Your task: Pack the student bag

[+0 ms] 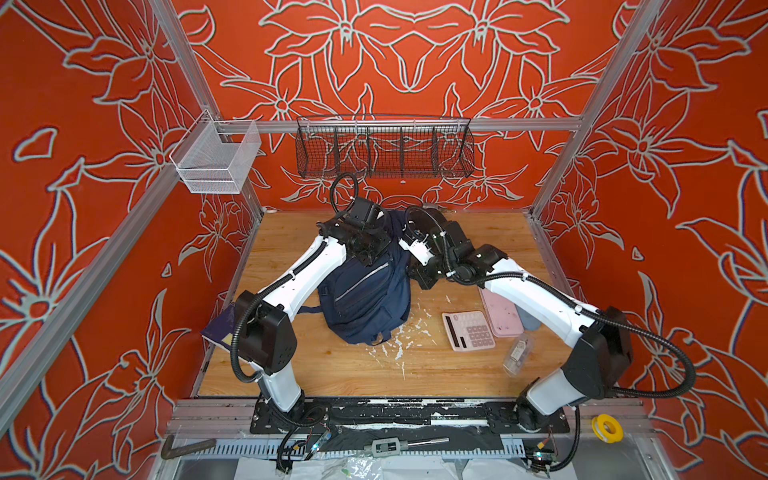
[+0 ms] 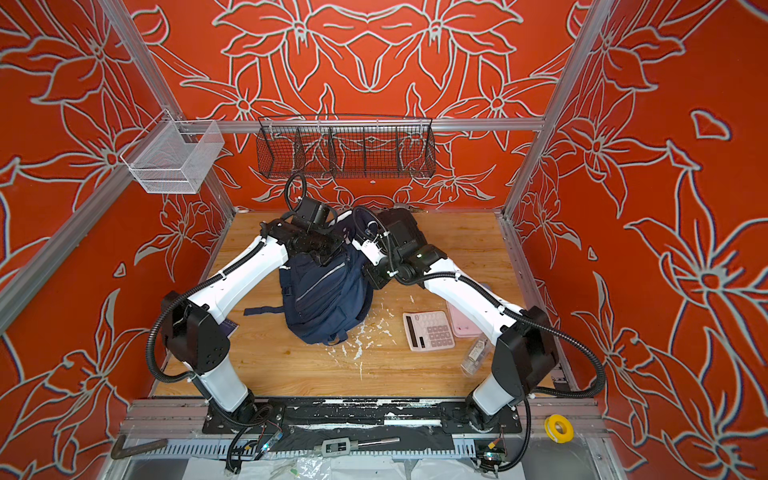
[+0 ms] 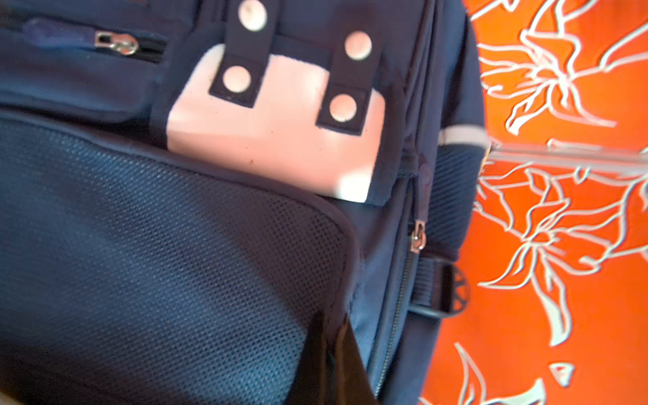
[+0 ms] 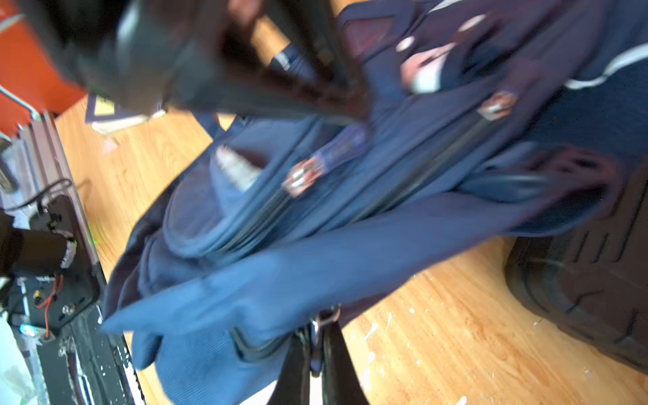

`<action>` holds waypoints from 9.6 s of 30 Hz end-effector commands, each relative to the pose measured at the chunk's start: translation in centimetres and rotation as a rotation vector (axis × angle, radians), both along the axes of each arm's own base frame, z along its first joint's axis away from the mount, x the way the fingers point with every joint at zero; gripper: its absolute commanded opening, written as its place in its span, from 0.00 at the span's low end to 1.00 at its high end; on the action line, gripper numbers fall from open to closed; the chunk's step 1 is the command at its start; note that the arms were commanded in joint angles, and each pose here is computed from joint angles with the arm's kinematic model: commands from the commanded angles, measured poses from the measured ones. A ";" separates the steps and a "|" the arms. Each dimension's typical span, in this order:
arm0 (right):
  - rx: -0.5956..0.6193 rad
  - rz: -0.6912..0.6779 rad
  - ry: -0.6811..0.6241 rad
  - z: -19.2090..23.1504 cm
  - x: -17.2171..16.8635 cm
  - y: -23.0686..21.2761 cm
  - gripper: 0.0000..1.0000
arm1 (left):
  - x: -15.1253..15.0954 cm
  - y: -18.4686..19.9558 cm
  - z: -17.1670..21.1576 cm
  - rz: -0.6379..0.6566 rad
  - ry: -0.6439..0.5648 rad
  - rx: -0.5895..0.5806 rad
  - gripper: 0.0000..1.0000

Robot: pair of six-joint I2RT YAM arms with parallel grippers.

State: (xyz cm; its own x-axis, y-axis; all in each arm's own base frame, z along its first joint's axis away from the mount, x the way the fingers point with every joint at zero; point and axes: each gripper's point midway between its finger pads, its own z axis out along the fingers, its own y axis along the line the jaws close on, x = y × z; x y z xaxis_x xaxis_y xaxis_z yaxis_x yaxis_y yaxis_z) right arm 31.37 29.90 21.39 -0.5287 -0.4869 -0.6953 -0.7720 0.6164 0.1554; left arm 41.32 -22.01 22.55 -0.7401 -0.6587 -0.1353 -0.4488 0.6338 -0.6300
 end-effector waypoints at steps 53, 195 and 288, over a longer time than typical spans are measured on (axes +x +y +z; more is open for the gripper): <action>0.175 0.242 -0.089 1.0 -6.5 1.0 0.00 | -0.3 1.3 3.6 -0.681 -0.316 0.245 0.82; -0.130 0.361 -0.243 4.9 -4.4 0.5 0.00 | -3.1 2.9 4.4 -0.523 -0.112 0.355 0.84; -0.189 0.551 -0.299 -0.9 -9.5 2.8 0.00 | 3.1 4.8 3.5 -0.439 -0.108 0.515 0.97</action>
State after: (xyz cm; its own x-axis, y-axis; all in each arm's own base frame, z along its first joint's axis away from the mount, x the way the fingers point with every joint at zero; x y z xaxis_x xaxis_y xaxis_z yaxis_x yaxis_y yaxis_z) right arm 23.22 32.72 17.82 -0.0401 -0.8052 -0.5917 -0.9566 0.2019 -0.2099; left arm 46.63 -18.73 24.93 -0.8875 -0.3250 -0.3268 -0.1745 0.8932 -0.4145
